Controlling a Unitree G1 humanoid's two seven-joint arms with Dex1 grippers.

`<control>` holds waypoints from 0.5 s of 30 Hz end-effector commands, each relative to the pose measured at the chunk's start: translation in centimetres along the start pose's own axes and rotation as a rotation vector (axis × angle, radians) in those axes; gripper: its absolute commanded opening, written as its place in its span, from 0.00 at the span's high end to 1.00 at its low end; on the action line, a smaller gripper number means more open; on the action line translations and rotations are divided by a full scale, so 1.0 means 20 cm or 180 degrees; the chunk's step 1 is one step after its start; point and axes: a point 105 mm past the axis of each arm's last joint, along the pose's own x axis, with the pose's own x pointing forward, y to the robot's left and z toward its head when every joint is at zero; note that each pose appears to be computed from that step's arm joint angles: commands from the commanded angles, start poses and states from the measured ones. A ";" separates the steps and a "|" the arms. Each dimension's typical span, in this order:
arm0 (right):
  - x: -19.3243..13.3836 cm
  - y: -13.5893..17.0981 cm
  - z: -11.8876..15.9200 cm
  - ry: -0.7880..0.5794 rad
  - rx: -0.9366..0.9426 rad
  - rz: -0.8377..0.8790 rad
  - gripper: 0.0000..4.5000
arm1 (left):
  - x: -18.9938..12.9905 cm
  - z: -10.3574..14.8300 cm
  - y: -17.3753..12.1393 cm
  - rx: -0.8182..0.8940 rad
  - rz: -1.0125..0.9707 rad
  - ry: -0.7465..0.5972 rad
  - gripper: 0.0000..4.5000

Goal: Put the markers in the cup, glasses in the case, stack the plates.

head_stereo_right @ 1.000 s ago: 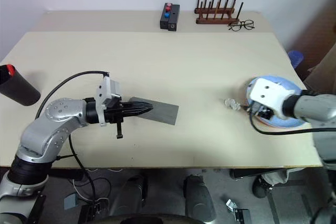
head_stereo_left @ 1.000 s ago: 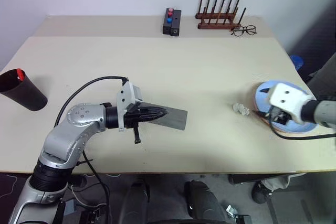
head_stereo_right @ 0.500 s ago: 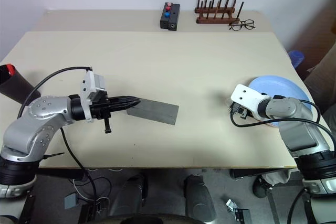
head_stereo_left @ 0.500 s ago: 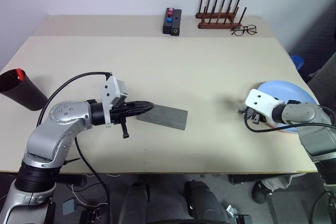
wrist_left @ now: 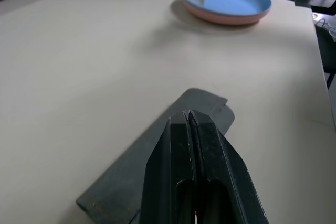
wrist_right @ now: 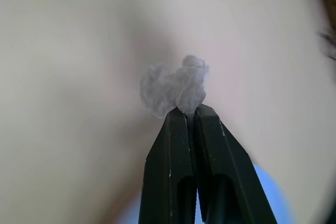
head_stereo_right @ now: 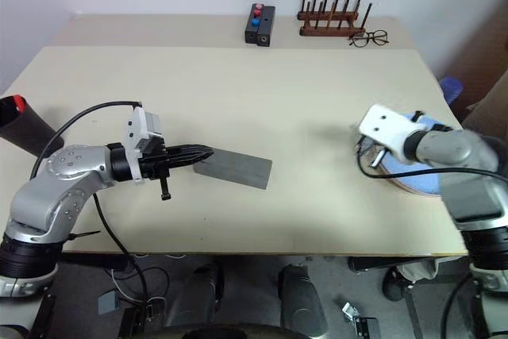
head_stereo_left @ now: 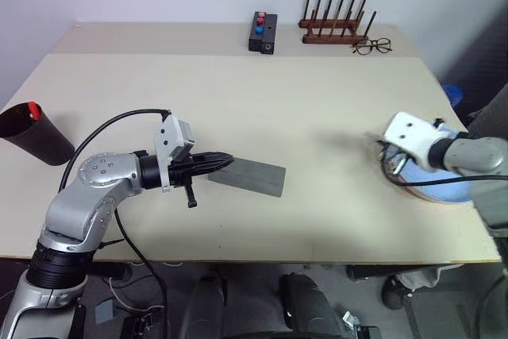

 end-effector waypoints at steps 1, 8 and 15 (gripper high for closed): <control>-0.07 -0.03 -0.13 0.0244 0.0034 -0.0034 0.99 | -0.01 0.02 0.00 0.0142 -0.0010 -0.0007 1.00; -0.04 0.04 -0.26 0.0406 0.0216 0.0143 0.79 | 0.00 0.01 0.00 0.0151 -0.0016 0.0009 1.00; -0.02 0.00 -0.10 -0.0013 0.0050 0.0077 0.25 | -0.05 0.00 0.06 0.0199 0.0285 0.0029 1.00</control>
